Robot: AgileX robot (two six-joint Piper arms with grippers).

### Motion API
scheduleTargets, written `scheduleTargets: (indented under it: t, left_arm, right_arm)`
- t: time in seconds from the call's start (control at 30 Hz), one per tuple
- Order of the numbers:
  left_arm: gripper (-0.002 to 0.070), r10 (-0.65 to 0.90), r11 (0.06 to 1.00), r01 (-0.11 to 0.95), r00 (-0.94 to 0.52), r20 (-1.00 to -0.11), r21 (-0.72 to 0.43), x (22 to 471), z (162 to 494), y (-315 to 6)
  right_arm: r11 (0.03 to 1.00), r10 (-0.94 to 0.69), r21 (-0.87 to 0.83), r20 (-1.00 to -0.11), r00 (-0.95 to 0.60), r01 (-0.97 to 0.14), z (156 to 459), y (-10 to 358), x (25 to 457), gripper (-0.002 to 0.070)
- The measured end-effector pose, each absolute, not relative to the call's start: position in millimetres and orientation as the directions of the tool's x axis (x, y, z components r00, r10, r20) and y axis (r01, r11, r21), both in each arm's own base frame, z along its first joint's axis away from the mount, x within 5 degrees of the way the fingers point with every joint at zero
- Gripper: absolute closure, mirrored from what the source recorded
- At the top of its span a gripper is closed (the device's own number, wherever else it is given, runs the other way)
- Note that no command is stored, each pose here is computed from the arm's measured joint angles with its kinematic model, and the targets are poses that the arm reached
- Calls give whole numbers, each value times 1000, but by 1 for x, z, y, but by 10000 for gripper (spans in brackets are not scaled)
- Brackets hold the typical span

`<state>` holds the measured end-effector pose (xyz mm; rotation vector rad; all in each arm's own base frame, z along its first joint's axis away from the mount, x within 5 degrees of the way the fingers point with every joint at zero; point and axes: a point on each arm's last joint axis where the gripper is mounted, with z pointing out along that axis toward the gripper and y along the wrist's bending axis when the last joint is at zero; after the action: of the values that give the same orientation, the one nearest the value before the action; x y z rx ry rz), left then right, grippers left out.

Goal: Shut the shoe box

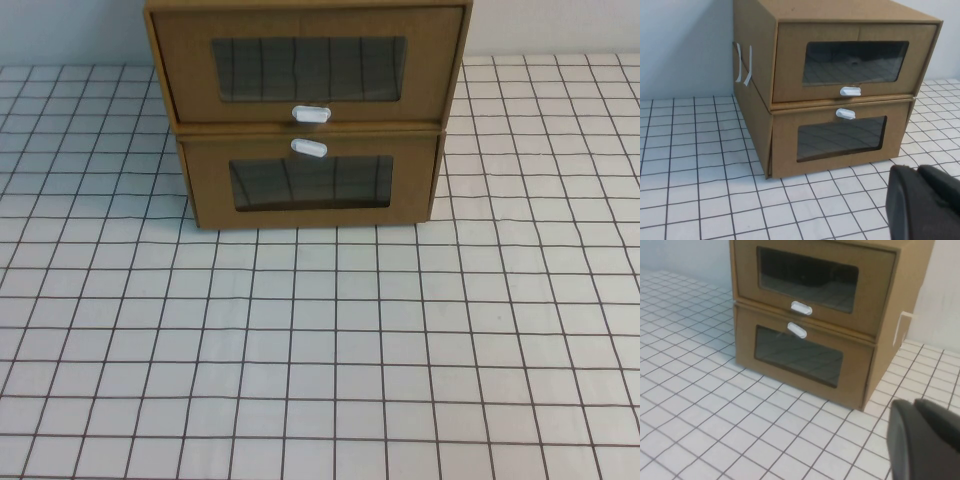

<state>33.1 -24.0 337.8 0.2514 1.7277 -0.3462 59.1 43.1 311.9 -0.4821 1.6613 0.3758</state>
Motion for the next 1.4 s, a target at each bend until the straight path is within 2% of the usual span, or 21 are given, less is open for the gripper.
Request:
scheduleTargets:
  t: [0.6, 0.9, 1.13, 1.4]
  left_arm:
    - [680, -19, 931, 355, -190, -982, -87, 34, 336, -24]
    - [680, 109, 962, 260, -90, -990, 82, 42, 333, -14]
    - [680, 193, 962, 211, -77, -978, 173, 60, 277, -12]
    - [680, 132, 973, 209, -162, -978, 97, 55, 210, -11]
  right_arm:
    - [747, -202, 19, -946, -254, -665, 295, 55, 46, 689]
    - [722, -228, 31, -933, -280, -691, 292, 57, 42, 689]
    - [721, -234, 29, -931, -281, -693, 291, 56, 42, 689]
    - [717, -237, 30, -929, -284, -696, 291, 57, 42, 689]
